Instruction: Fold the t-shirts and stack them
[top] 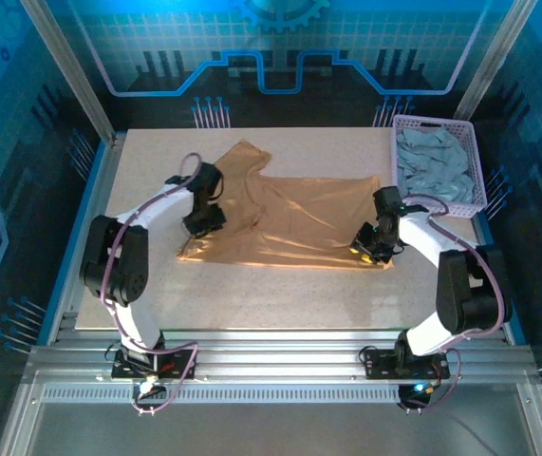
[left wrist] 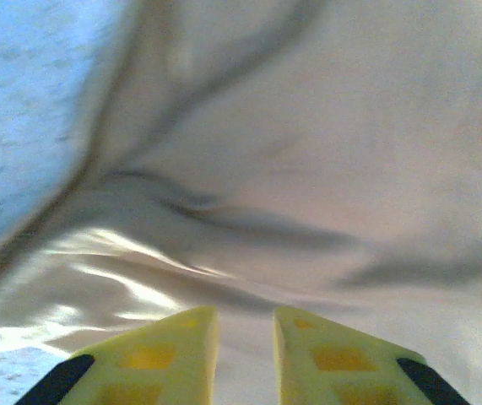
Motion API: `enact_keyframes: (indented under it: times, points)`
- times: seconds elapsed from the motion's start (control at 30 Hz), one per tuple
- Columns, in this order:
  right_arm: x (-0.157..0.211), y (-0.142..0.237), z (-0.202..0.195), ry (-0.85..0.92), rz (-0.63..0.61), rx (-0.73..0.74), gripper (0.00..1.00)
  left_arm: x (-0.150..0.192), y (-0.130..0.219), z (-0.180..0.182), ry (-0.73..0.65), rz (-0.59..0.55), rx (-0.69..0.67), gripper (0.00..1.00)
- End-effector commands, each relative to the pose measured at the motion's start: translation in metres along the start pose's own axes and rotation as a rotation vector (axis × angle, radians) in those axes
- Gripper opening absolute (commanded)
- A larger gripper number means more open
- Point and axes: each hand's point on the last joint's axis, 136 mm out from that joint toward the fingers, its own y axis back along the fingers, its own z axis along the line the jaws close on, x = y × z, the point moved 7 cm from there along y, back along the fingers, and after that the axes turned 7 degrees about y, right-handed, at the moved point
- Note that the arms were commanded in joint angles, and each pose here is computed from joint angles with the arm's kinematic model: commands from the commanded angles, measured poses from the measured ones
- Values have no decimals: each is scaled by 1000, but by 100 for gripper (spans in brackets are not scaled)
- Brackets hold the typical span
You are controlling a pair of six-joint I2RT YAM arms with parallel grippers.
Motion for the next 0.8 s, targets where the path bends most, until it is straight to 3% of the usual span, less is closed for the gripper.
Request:
enact_keyframes:
  times: [0.0, 0.17, 0.27, 0.5, 0.77]
  points:
    - [-12, -9, -13, -15, 23, 107, 32, 4, -25, 20, 140, 93, -19, 23]
    - [-29, -20, -25, -28, 86, 262, 31, 0, -46, 57, 305, 110, -152, 21]
    - [-27, -25, -22, 6, 144, 295, 31, -1, -41, 72, 374, 88, -203, 19]
    - [12, -28, 2, 145, 199, 350, 34, 25, -25, 106, 584, 166, -194, 19]
    - [63, -28, -6, 149, 291, 380, 35, 68, -16, 140, 701, 182, -217, 20]
